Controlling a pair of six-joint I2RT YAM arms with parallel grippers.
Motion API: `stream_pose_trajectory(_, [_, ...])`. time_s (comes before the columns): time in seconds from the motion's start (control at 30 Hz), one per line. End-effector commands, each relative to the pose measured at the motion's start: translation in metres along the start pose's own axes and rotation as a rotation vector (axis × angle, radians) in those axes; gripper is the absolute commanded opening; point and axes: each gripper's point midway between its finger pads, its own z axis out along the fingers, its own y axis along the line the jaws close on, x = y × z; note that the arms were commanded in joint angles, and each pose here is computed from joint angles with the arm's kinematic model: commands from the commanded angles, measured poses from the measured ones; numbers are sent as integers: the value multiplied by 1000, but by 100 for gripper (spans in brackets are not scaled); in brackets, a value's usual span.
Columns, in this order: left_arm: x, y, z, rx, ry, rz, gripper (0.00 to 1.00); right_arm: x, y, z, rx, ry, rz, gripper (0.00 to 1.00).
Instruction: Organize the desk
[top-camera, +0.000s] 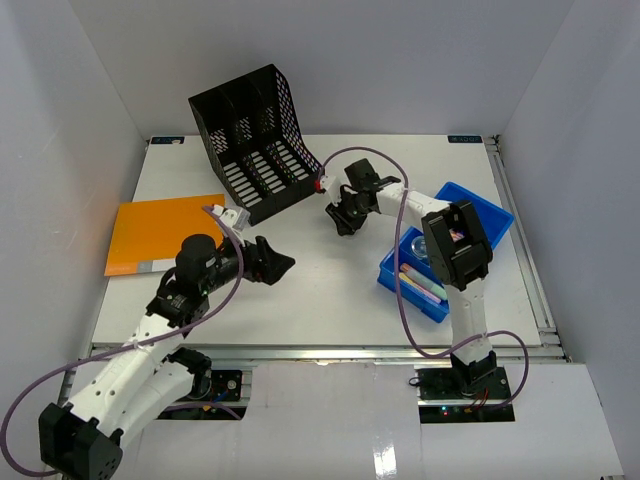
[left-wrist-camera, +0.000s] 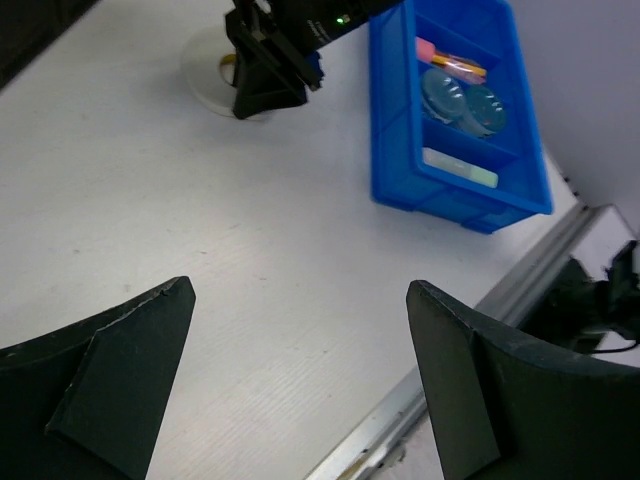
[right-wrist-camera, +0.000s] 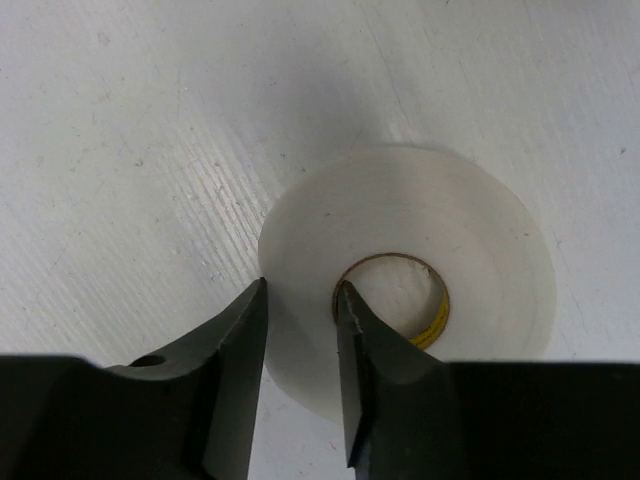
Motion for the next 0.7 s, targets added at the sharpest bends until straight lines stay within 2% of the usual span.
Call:
stream_pose_trajectory(0.0, [-4, -24, 19, 144, -10, -223, 98, 5, 29, -18, -93, -17, -12, 26])
stream_pose_trajectory(0.23, [0, -17, 51, 138, 18, -454, 98, -18, 69, -71, -181, -192, -139, 21])
stream_pose_trajectory(0.43, [8, -9, 74, 108, 43, -546, 98, -21, 103, -107, -258, -284, -215, 20])
stream_pose_trajectory(0.67, [13, -17, 91, 156, 69, -618, 95, -26, 142, -130, -353, -364, -295, 20])
